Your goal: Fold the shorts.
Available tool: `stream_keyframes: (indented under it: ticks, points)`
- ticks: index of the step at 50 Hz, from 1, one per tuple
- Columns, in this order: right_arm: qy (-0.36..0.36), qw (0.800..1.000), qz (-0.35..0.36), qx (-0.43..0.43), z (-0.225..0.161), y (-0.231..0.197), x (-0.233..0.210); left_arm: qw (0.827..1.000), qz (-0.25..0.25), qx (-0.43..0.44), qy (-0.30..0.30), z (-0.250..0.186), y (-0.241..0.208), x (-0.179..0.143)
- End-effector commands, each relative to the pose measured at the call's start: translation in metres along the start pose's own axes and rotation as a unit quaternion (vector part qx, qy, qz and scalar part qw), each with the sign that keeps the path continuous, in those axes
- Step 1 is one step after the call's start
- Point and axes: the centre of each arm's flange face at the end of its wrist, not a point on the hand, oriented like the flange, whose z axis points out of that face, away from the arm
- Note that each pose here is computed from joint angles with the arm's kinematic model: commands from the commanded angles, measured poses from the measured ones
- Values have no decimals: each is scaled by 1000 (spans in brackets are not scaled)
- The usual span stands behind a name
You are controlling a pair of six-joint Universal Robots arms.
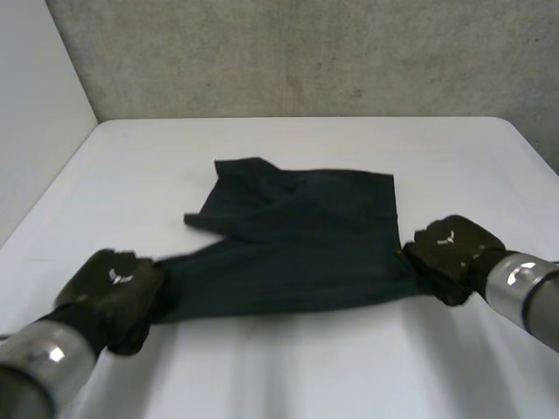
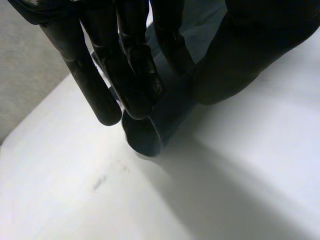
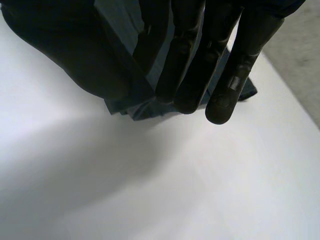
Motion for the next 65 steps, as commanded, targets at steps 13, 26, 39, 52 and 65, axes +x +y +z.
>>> stream_keyframes:
  ticks: [13, 26, 39, 52, 65]
  points:
    - [-86, 992, -71, -55, -46, 14, -35, 997, 10, 6, 75, -14, 7, 21]
    - [-71, 994, -69, -46, -30, 21, -34, 994, -25, 103, -38, 84, -38, -34]
    - [-42, 998, -36, -22, -19, 21, -32, 992, -64, 103, 19, 213, -36, -32]
    - [-51, 998, -32, -30, -8, 30, -36, 987, -74, 143, 13, 282, -40, -38]
    - [-41, 998, -33, -28, -5, 31, -33, 984, -59, 161, -43, 328, -39, -54]
